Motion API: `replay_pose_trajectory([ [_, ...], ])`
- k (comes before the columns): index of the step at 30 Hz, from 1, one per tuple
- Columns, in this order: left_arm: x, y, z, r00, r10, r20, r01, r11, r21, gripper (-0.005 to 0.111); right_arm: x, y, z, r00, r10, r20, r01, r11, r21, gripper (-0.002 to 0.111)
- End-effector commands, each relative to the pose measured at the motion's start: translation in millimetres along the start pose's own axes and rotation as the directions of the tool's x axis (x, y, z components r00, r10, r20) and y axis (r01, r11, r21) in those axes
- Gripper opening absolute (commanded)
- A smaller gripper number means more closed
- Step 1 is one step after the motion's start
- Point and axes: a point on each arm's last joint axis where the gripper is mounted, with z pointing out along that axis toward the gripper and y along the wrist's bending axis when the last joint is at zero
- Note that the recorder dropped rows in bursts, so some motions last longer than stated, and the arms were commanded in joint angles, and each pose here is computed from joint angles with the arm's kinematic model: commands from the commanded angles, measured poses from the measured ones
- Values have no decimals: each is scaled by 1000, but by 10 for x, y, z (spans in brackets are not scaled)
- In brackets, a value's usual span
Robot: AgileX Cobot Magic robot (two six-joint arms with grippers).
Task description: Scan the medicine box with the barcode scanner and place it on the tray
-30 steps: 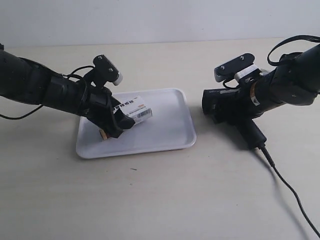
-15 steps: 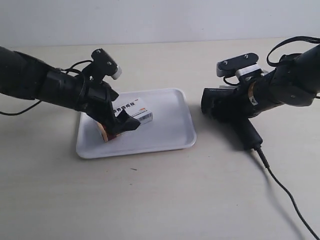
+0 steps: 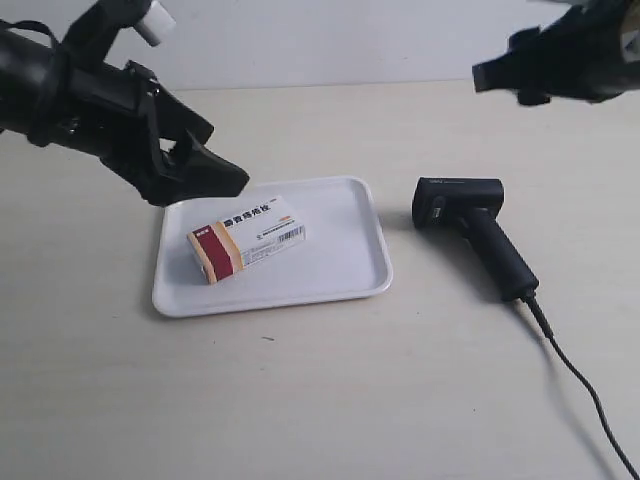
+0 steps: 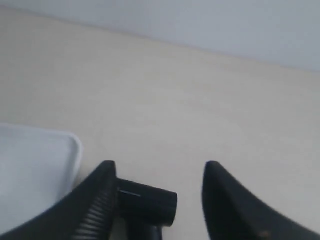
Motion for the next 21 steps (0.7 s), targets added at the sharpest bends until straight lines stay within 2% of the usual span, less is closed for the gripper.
replay_pose_trajectory([
  [1, 89, -122, -238, 995, -79, 61, 82, 995, -60, 25, 1, -29, -575, 992, 7, 123, -3, 999, -36, 22],
  [2, 148, -150, -274, 991, -107, 79, 115, 988, -103, 7, 41, -53, -682, 988, 30, 149, -24, 999, -43, 16],
  [3, 180, -180, -329, 989, -113, 98, 126, 982, -144, 1, 91, -76, -781, 984, 44, 175, -35, 998, -51, 10],
  [6, 386, -301, -463, 973, -176, 151, 210, 945, -250, 2, 281, -110, -1009, 964, 71, 258, -47, 994, -95, 0],
  [10, 674, -524, -695, 946, -216, 242, 296, 882, -366, 2, 587, -105, -1120, 938, 128, 322, -75, 982, -171, 0],
  [12, 804, -670, -803, 927, -229, 296, 334, 863, -380, 2, 699, -125, -1148, 939, 128, 318, -77, 983, -166, 0],
  [16, 1072, -1007, -994, 894, -199, 402, 357, 857, -371, 2, 768, -171, -1241, 935, 134, 328, -89, 985, -148, 0],
  [21, 1292, -1278, -1096, 870, -115, 480, 315, 878, -360, 2, 768, -186, -1298, 926, 135, 351, -87, 985, -149, 0],
])
